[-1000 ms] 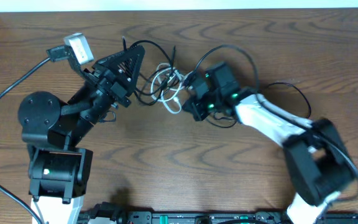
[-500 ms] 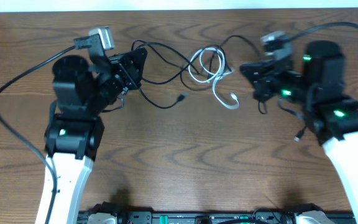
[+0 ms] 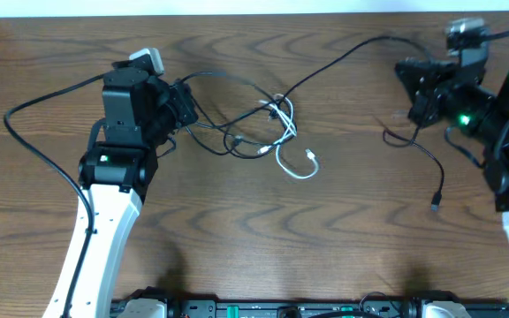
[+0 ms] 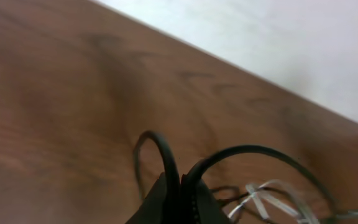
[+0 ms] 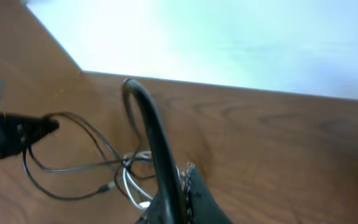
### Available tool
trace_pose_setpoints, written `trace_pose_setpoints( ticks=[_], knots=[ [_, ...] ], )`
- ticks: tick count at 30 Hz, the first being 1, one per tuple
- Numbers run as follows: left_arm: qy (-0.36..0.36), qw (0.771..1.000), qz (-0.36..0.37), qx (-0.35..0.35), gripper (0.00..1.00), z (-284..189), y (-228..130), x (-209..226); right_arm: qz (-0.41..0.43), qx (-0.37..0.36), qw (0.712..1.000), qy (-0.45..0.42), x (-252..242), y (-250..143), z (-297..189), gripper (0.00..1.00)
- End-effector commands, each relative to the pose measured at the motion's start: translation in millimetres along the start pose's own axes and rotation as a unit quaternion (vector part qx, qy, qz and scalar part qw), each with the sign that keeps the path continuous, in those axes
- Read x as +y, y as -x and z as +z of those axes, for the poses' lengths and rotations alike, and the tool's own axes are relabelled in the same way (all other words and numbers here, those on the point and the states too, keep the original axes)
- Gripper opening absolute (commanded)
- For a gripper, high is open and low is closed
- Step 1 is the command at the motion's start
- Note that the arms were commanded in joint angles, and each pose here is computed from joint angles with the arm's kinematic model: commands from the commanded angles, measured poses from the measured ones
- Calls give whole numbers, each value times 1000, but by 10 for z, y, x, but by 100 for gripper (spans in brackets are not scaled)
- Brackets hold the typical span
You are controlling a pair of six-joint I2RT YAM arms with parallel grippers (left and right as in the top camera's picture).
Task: Untangle cables
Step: 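Pull the black cable with the right gripper to the far right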
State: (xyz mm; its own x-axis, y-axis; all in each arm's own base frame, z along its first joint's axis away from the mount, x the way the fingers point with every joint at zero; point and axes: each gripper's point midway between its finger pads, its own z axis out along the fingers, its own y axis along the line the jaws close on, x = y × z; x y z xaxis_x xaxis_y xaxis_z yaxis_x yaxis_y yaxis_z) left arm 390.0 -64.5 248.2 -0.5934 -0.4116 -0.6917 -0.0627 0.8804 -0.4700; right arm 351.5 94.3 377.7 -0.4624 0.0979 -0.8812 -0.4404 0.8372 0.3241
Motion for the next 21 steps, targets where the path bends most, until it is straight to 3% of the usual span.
trace_pose_setpoints(
  ticks=[1,9,16,21],
  knots=[
    [50,999,2,-19,8,-16,124,248,10,-17,999,-43,-140,321,-89,1],
    [70,997,-13,-24,8,-54,187,441,0,32,987,-160,-470,632,-220,1],
    [62,998,-18,-3,8,-52,103,435,1,10,979,-202,-663,1028,-485,1],
    [31,999,-18,9,8,-42,65,326,26,30,961,-272,-1051,968,-771,1]
  ],
)
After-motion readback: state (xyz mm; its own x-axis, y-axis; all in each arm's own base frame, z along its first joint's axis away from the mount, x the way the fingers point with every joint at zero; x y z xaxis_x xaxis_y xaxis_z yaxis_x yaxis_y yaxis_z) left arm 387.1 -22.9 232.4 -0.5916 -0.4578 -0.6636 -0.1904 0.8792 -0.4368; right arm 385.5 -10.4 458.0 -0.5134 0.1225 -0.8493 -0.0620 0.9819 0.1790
